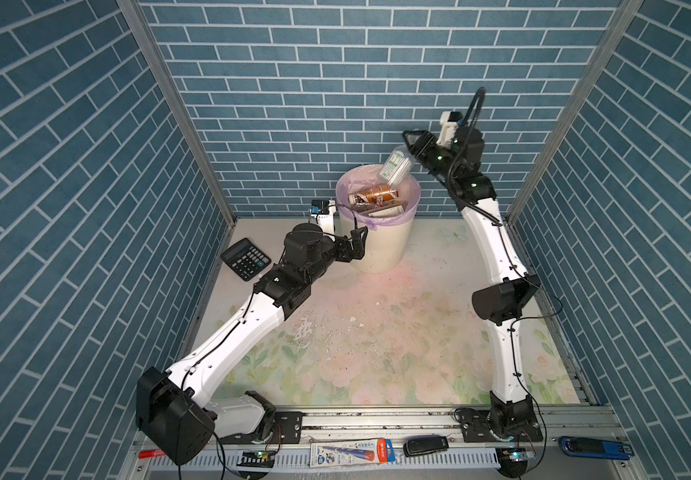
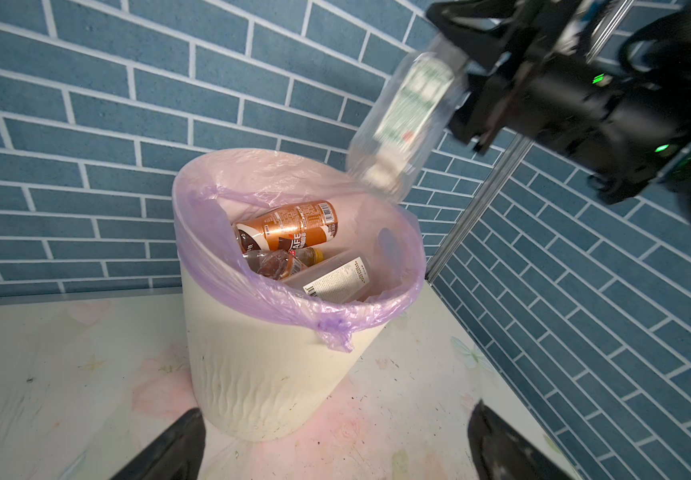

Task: Throw the plastic bottles in the bin
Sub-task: 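Open the right gripper over the bin to drop the clear bottle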

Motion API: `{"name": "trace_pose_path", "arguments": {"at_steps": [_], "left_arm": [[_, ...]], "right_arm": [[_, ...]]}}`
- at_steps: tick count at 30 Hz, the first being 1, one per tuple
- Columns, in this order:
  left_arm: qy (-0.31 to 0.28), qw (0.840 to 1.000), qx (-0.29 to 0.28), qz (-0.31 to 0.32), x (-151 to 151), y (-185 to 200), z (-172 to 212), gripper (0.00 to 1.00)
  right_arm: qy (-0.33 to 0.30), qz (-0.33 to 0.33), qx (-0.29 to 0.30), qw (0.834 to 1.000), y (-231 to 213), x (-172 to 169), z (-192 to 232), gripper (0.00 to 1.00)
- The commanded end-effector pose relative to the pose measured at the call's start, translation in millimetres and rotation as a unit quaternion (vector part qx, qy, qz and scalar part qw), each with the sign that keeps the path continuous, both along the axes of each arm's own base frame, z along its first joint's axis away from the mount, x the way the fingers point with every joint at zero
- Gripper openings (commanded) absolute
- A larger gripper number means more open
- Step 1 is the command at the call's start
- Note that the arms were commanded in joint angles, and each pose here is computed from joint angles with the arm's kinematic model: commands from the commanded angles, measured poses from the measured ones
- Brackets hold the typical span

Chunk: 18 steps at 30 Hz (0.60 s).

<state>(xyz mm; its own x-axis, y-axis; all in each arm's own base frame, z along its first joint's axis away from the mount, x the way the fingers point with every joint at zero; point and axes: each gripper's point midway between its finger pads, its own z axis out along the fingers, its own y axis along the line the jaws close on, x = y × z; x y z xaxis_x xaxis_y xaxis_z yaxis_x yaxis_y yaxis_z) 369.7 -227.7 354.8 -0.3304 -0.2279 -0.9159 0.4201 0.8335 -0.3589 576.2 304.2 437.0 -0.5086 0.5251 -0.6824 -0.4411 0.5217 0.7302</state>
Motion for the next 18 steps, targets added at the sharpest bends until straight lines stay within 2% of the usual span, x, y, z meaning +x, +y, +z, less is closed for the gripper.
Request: {"name": "trace_pose_path", "arguments": {"at_steps": [1, 7, 17, 18], "left_arm": [[0.005, 1.000, -0.007, -0.004, -1, 1, -3, 0.99], [0.010, 1.000, -0.009, 0.003, -2, 5, -7, 0.99], [0.003, 1.000, 0.001, 0.031, -9, 23, 0, 0.99], [0.005, 0.999, 0.000, 0.038, -8, 28, 0, 0.99]], "right_arm": [[0.015, 0.018, -0.009, 1.000, 8, -12, -2, 0.81], [-0.008, 0.008, -0.022, 1.000, -1, -24, 18, 0.93], [-0.021, -0.003, -0.056, 0.998, -15, -40, 31, 0.99], [-0.033, -0.007, -0.058, 0.998, -22, -50, 46, 0.99]]}}
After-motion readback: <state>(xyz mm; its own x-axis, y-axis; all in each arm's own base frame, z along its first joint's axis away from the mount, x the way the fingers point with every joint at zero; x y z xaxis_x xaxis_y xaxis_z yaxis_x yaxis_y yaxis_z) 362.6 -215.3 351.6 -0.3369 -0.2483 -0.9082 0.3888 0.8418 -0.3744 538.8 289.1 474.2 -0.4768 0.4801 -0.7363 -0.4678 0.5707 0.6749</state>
